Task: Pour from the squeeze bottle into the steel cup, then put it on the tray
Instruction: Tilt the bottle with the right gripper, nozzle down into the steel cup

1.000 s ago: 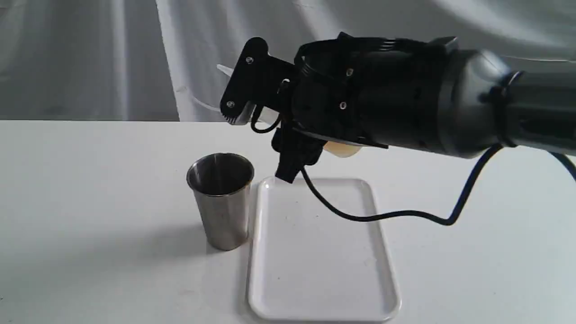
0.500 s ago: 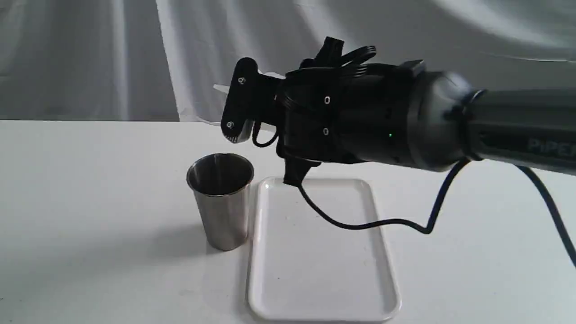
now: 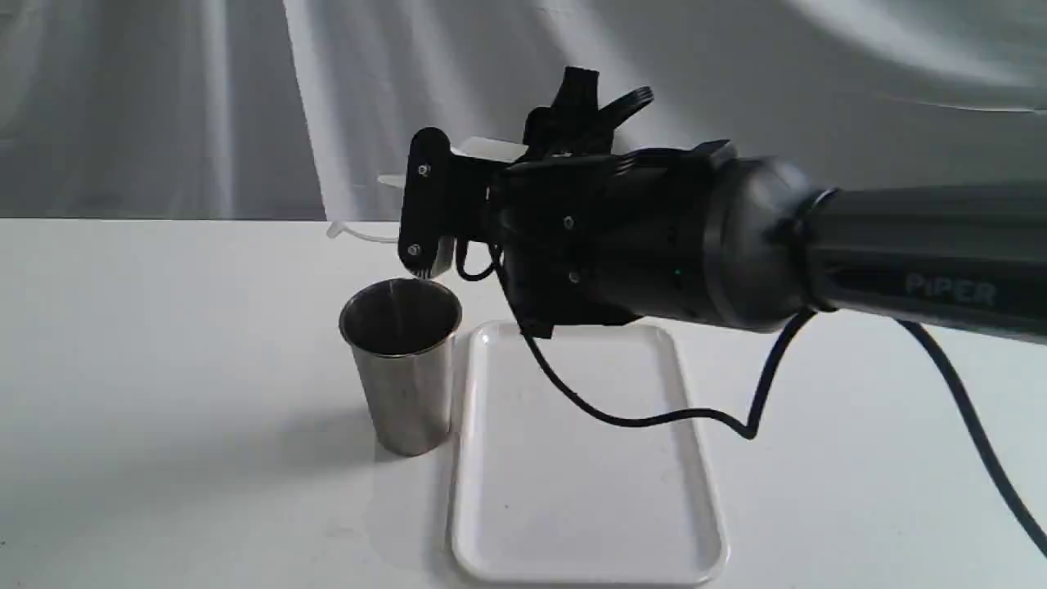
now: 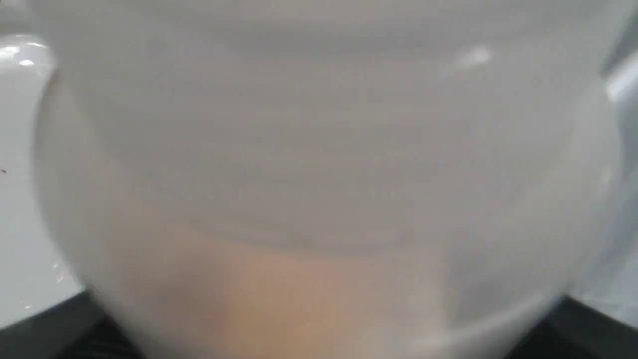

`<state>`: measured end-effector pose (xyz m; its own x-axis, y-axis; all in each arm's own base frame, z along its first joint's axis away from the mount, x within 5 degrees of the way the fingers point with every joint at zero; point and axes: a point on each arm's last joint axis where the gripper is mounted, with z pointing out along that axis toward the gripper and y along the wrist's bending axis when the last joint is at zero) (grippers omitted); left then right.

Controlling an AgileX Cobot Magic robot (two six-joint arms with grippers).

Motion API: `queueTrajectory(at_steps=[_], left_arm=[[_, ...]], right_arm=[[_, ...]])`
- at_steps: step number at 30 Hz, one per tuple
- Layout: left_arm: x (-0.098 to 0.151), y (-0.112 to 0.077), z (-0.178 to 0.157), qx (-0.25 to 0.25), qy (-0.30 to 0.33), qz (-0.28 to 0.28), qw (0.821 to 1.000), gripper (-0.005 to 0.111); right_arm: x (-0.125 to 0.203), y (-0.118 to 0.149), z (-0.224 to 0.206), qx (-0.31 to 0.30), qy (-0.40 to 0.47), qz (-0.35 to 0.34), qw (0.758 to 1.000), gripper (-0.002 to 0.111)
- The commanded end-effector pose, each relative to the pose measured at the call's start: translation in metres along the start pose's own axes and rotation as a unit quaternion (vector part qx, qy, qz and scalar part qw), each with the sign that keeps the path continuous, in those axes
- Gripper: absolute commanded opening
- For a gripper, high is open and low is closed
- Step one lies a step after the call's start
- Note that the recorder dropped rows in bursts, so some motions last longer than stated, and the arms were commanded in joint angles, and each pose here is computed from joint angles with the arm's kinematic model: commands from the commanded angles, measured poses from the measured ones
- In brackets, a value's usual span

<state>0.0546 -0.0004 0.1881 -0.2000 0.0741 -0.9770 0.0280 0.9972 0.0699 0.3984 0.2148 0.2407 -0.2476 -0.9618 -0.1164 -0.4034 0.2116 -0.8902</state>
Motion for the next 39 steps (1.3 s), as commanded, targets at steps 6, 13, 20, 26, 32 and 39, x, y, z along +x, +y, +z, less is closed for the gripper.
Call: queueTrajectory(at_steps=[6,13,20,26,32,39], left_arm=[[0.001,0.000,0.000,-0.001,-0.003,-0.002,1.000,0.000],[0.001,0.000,0.000,-0.001,-0.003,-0.002,1.000,0.000],[0.001,0.000,0.000,-0.001,-0.003,-0.003,1.000,0.000],[0.001,0.000,0.000,-0.001,-0.003,-0.003,1.000,0.000],[0.001,0.000,0.000,-0.001,-0.003,-0.001,1.000,0.000],[0.001,0.000,0.000,-0.001,-0.003,-0.003,1.000,0.000]], right_arm=[[0.000,0.001,0.007,0.032,0.017,-0.037,0.999,0.027],[0.001,0.002,0.008,0.036,0.024,-0.029,0.999,0.027],[0.005,0.001,0.008,0.044,0.046,-0.028,0.998,0.027],[0.006,0.001,0.008,0.046,0.051,-0.028,0.997,0.027],[0.010,-0.001,0.007,0.053,0.074,-0.027,0.995,0.027],[0.008,-0.002,0.007,0.059,0.068,-0.039,0.995,0.027]])
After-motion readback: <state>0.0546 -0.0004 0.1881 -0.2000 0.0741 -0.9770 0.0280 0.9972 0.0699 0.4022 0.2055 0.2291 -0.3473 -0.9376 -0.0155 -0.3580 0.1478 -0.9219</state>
